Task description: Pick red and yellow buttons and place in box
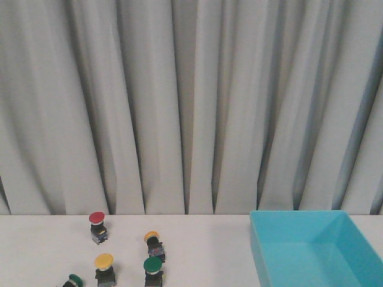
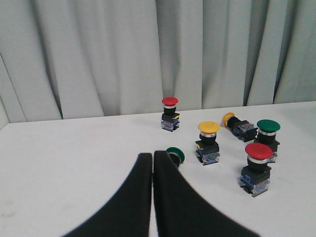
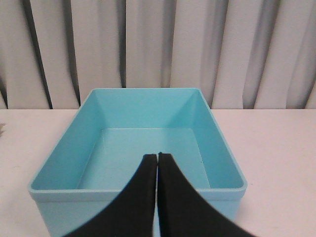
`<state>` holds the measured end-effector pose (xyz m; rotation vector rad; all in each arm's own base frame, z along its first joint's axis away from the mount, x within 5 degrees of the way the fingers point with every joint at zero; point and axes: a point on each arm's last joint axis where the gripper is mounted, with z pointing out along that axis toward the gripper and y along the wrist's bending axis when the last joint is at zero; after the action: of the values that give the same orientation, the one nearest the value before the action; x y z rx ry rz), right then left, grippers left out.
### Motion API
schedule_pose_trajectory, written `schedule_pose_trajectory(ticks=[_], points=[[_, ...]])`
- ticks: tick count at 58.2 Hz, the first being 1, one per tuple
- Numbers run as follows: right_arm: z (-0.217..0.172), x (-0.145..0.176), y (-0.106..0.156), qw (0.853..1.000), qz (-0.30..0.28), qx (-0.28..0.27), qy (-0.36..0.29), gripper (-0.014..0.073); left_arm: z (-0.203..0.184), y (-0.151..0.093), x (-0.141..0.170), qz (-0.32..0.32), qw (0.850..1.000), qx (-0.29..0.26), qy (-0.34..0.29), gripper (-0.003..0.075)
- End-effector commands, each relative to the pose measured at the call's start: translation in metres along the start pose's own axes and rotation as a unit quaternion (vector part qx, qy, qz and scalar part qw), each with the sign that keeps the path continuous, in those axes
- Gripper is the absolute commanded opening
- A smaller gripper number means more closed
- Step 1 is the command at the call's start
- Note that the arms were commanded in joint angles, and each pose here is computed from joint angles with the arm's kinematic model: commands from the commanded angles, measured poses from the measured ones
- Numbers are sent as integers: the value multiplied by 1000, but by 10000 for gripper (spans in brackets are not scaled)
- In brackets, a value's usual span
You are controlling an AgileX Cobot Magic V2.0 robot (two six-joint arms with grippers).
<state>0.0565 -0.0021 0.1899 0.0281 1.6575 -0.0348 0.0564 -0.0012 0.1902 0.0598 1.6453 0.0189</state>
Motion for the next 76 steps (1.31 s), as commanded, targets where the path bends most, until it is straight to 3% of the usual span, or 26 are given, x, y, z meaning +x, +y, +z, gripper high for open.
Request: schedule_pose_trajectory(ticks=[1, 57, 65, 69, 76], points=[[-1, -3, 0, 999, -4, 3, -39, -8, -1, 0, -5, -9, 999, 2, -40, -6], [-1, -4, 0, 999, -5, 4, -47, -8, -1, 0, -6, -9, 999, 2, -45, -6], [-2, -14, -1, 995, -1, 6, -102, -8, -2, 0, -17, -8, 994, 0, -106, -6], [-4, -20, -2, 990, 41, 4, -136, -8, -5, 0, -25, -8, 989, -1, -149, -6], [-13, -43, -5, 963, 87, 6, -254, -8, -11, 1, -42, -21, 973, 0, -231, -6]])
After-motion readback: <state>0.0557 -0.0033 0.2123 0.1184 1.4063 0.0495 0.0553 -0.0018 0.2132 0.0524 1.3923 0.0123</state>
